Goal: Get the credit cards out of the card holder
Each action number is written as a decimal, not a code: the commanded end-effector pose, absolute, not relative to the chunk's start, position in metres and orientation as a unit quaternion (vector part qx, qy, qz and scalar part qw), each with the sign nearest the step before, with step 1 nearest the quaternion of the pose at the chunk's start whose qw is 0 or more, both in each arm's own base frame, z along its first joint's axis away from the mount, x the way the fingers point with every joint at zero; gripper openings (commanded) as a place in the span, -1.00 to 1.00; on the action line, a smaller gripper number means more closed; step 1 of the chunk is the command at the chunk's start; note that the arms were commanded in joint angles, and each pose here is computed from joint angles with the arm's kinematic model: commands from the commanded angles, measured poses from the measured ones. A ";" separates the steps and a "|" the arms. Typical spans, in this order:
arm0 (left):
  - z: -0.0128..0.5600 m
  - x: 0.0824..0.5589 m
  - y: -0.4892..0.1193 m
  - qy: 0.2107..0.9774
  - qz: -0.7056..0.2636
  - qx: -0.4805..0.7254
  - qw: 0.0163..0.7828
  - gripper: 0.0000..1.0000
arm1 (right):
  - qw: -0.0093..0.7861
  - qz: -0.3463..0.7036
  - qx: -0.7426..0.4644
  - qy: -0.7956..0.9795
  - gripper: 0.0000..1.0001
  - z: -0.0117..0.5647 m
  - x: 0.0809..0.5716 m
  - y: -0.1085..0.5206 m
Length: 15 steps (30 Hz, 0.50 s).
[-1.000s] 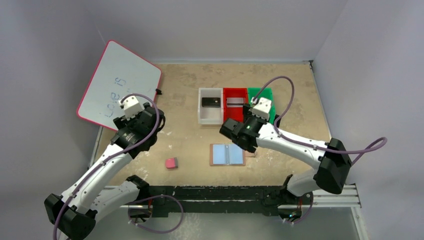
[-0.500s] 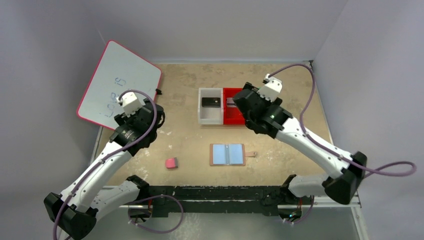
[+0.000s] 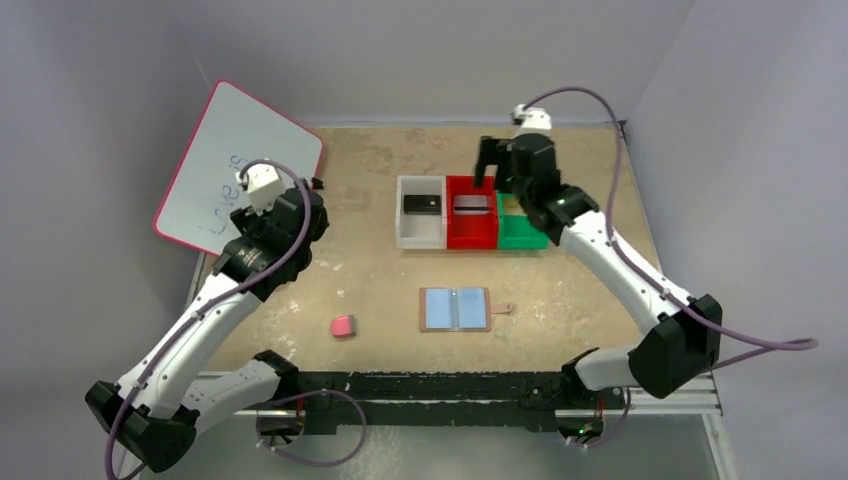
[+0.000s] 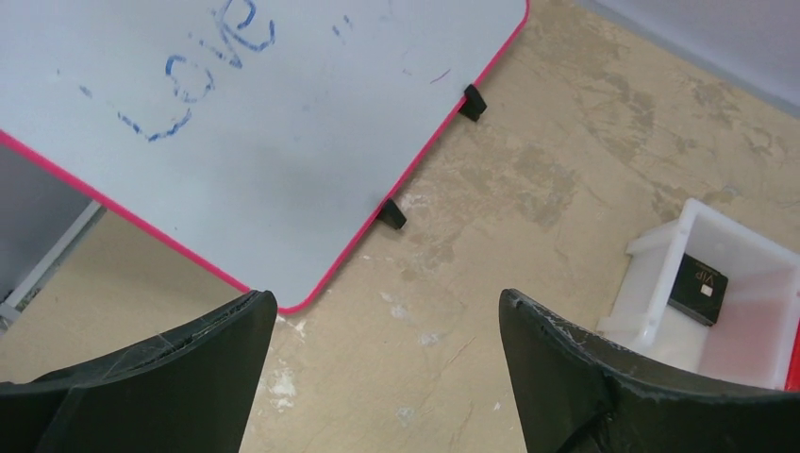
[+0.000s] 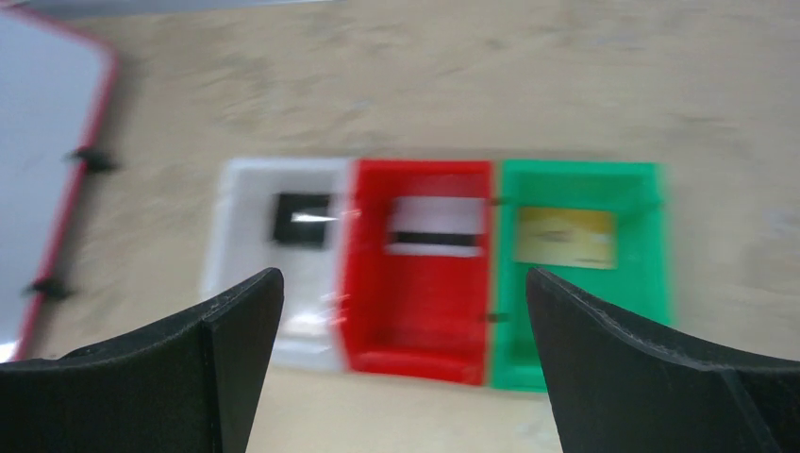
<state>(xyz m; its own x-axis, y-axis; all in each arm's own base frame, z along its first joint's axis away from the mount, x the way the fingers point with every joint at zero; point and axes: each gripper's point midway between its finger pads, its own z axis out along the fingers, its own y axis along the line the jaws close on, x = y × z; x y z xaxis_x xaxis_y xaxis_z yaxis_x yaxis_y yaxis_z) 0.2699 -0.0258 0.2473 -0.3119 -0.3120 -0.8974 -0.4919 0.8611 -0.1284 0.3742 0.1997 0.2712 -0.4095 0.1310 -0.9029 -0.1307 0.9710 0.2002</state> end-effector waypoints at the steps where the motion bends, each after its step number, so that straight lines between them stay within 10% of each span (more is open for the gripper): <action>1: 0.292 0.294 -0.028 0.791 0.111 -0.227 0.557 0.78 | 0.607 0.054 0.014 0.793 1.00 0.322 0.398 0.117; 15: 0.419 0.301 0.028 0.727 0.095 -0.291 0.615 0.82 | 0.755 0.005 0.077 0.651 1.00 0.464 0.321 0.029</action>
<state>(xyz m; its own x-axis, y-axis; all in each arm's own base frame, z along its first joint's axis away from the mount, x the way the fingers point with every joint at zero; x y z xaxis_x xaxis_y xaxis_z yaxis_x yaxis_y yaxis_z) 0.3314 0.0227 0.3855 -0.1466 -0.2928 -0.9449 -0.5881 0.7938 -0.1547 0.3488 0.0458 0.4414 0.0424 0.1213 -0.9917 0.0675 0.9900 0.1240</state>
